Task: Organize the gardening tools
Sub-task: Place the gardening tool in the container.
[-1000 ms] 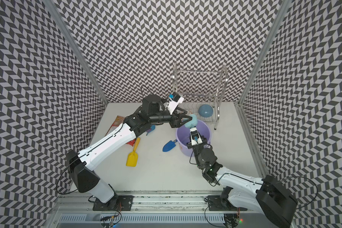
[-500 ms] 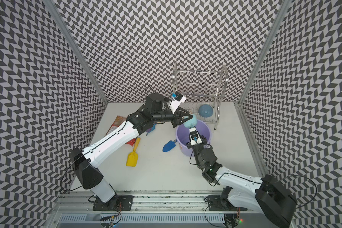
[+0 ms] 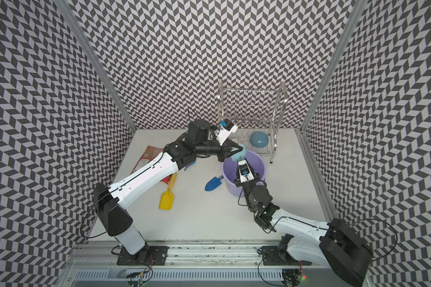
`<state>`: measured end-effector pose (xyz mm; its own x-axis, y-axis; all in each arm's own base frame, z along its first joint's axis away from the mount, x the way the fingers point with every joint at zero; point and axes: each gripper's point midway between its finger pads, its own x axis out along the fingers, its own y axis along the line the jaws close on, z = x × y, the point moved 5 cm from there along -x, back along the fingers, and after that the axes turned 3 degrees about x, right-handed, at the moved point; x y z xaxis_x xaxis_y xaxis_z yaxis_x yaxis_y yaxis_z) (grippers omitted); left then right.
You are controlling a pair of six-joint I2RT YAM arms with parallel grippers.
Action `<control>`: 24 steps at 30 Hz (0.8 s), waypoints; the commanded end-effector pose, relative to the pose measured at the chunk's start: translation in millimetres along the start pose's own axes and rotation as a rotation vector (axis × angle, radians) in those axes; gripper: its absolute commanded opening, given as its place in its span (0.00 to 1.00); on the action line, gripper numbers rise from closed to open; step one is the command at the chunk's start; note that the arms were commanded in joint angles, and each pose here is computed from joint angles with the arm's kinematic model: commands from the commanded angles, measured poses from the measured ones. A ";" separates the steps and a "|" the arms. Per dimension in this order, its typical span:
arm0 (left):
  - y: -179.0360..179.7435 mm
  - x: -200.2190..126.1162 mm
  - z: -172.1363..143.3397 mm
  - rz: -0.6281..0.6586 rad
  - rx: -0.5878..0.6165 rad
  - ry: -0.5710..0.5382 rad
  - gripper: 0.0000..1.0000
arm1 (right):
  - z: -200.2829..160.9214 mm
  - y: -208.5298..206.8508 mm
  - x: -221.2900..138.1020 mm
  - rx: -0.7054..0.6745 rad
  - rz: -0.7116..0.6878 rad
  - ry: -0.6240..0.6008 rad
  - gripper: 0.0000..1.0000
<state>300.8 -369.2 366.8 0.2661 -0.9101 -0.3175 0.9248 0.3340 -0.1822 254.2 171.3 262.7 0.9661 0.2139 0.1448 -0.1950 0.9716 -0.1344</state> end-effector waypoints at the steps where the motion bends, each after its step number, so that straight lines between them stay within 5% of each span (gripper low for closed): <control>1: 5.2 -1.5 15.0 0.068 0.022 -0.046 0.00 | 13.2 -11.8 -5.8 0.093 -0.039 -0.022 0.51; 9: 26.8 16.3 -3.7 0.168 -0.014 -0.005 0.00 | 23.0 -43.4 -27.1 0.227 -0.154 0.027 0.80; 12: 37.0 24.8 -15.9 0.229 -0.017 0.010 0.00 | 31.3 -58.0 -32.1 0.289 -0.213 0.024 0.99; 24: 67.2 68.6 -80.4 0.310 -0.043 0.144 0.00 | 43.0 -79.1 -30.0 0.354 -0.366 0.130 1.00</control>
<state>355.5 -383.5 258.6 0.4675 -0.7202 -0.5125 0.7938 0.5972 -0.1151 231.9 98.9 311.7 0.9962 -0.0774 0.0393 0.0668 0.9725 0.2233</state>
